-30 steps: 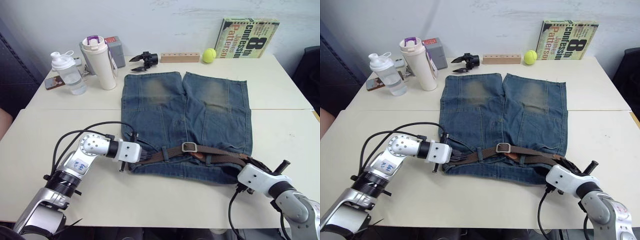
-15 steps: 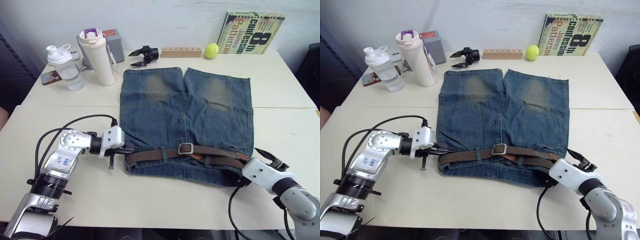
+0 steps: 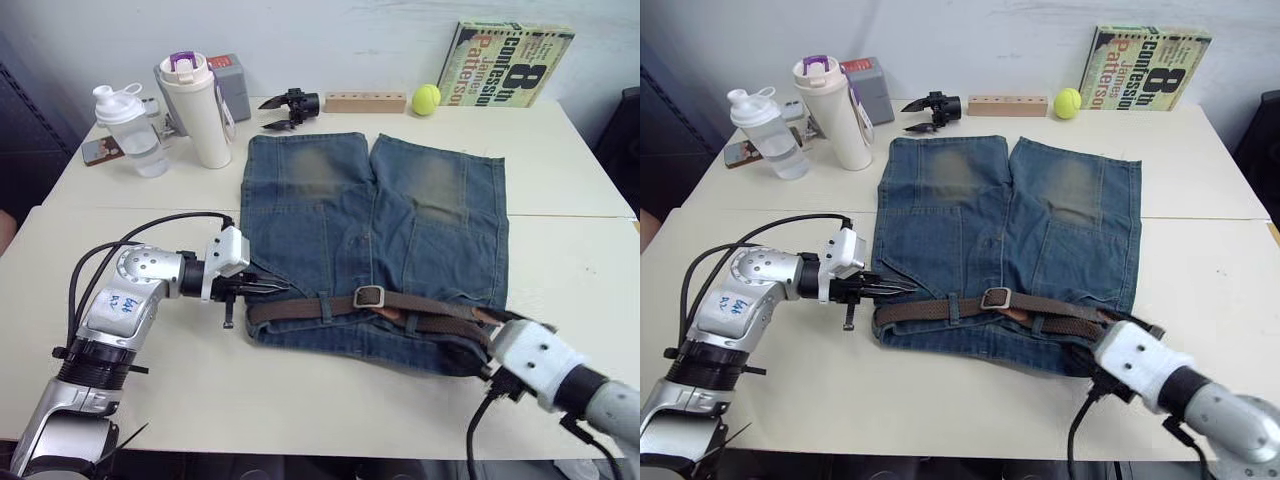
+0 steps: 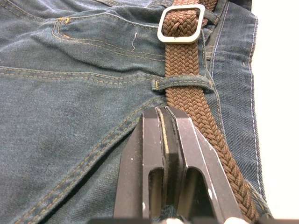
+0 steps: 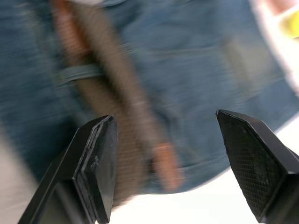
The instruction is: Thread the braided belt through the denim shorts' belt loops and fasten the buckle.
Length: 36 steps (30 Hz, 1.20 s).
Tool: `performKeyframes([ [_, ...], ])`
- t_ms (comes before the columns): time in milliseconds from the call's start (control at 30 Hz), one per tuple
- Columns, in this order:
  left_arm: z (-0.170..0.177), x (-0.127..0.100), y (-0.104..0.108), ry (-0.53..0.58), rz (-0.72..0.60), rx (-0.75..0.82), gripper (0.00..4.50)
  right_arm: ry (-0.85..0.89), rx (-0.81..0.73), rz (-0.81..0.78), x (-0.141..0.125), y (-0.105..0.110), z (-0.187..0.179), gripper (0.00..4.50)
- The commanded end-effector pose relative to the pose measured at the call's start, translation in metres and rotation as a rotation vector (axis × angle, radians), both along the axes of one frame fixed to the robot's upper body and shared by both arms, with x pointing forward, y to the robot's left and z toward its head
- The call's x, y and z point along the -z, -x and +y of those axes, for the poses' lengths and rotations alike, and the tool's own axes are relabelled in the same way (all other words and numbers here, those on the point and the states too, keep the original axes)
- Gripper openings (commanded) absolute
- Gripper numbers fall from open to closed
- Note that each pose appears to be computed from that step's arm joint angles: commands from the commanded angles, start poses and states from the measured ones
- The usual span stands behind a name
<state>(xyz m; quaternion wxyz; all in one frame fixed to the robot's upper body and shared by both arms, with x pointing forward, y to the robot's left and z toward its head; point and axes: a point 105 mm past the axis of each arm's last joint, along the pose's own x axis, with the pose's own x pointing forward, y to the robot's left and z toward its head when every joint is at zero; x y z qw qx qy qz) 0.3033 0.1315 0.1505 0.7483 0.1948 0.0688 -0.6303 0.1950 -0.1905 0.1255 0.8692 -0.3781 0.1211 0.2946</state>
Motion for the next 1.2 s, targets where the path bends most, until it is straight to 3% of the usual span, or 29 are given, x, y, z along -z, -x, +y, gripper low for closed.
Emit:
performKeyframes([
  [33,-0.004,-0.012,0.003,0.021,-0.043,0.011,0.00,0.079,-0.048,-0.092,-0.003,0.003,0.016,3.57],
  [233,-0.005,-0.010,0.005,0.019,-0.039,0.005,0.00,0.165,-0.016,-0.253,-0.002,-0.008,0.019,3.57],
  [433,-0.004,-0.008,0.005,0.008,-0.031,0.002,0.00,0.259,-0.028,-0.448,-0.008,-0.002,0.030,3.57],
  [533,-0.005,-0.008,0.004,0.007,-0.024,0.006,0.00,0.303,-0.046,-0.419,0.015,0.007,0.039,3.57],
  [600,-0.005,-0.009,0.003,0.008,-0.025,0.006,0.00,0.323,-0.056,-0.373,0.030,0.011,0.040,2.74],
  [767,-0.006,-0.010,0.002,0.009,-0.024,0.008,0.00,0.386,-0.004,-0.380,0.038,0.006,0.028,2.74],
  [1200,-0.006,-0.008,0.006,-0.003,-0.016,0.016,0.00,0.441,0.078,-0.423,0.024,-0.003,0.008,2.74],
])
